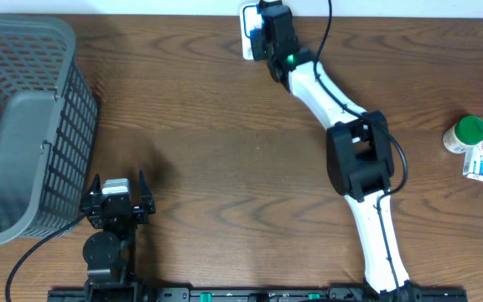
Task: Scan the item barcode
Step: 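Carry the orange box to the right table edge and release it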
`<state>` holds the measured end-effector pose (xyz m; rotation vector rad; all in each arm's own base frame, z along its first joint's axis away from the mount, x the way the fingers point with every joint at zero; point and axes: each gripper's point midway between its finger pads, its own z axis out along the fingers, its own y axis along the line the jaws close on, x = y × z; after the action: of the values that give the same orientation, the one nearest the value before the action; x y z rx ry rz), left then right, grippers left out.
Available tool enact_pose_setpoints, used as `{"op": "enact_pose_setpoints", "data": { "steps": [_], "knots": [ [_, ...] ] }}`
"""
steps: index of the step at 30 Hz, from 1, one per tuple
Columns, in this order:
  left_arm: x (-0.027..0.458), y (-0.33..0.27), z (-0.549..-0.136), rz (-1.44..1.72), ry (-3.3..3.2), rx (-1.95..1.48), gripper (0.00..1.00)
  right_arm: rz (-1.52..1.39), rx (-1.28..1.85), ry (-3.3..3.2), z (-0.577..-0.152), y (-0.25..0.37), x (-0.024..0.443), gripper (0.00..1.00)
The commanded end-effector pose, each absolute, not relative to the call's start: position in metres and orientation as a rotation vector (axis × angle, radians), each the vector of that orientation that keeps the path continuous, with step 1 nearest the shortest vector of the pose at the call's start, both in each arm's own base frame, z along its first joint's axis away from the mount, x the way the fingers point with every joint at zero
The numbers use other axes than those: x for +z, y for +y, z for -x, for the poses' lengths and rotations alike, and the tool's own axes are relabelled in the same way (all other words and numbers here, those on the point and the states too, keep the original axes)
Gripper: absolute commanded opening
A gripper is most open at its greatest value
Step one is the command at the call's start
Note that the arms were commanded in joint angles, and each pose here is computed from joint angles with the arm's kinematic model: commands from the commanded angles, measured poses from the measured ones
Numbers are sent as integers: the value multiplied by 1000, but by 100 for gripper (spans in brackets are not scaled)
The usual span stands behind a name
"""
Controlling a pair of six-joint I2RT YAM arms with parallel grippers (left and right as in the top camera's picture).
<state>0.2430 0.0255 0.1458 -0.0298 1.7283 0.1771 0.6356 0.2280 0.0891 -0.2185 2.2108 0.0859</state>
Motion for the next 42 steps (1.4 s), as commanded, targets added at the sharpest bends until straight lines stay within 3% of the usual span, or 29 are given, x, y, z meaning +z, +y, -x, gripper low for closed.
{"op": "enact_pose_setpoints", "data": {
  "steps": [1, 4, 8, 12, 17, 20, 22, 23, 24, 28, 34, 38, 40, 42],
  "knots": [
    [129, 26, -242, 39, 1777, 177, 84, 115, 21, 2130, -629, 182, 209, 54],
    [129, 26, -242, 39, 1777, 177, 84, -17, -84, 2273, -601, 116, 217, 53],
    [129, 26, -242, 39, 1777, 177, 84, -264, -253, 2474, -563, 13, 191, 48],
    [128, 26, -242, 39, 1778, 177, 85, -476, -384, 2623, -532, -85, 140, 47],
    [129, 26, -242, 39, 1777, 177, 84, -677, -448, 2734, -497, -158, 69, 47],
    [128, 26, -242, 39, 1778, 177, 84, -736, -449, 2746, -487, -175, 56, 59],
    [129, 26, -242, 39, 1777, 177, 84, -745, -454, 2735, -485, -182, 64, 79],
    [129, 26, -242, 39, 1777, 177, 84, -726, -462, 2731, -485, -184, 73, 93],
    [129, 26, -242, 39, 1777, 178, 84, -716, -476, 2718, -485, -186, 85, 99],
    [129, 26, -242, 39, 1777, 177, 85, -749, -456, 2587, -481, -186, 166, 99],
    [129, 26, -242, 39, 1777, 177, 84, -625, -26, 2415, -451, -107, 295, 99],
    [129, 26, -242, 39, 1777, 178, 84, -497, 58, 2263, -399, -50, 382, 99],
    [129, 26, -242, 39, 1777, 178, 84, -392, 81, 2159, -349, -18, 432, 99],
    [129, 26, -242, 39, 1777, 177, 84, -354, 111, 2104, -325, -8, 452, 99]
  ]
}}
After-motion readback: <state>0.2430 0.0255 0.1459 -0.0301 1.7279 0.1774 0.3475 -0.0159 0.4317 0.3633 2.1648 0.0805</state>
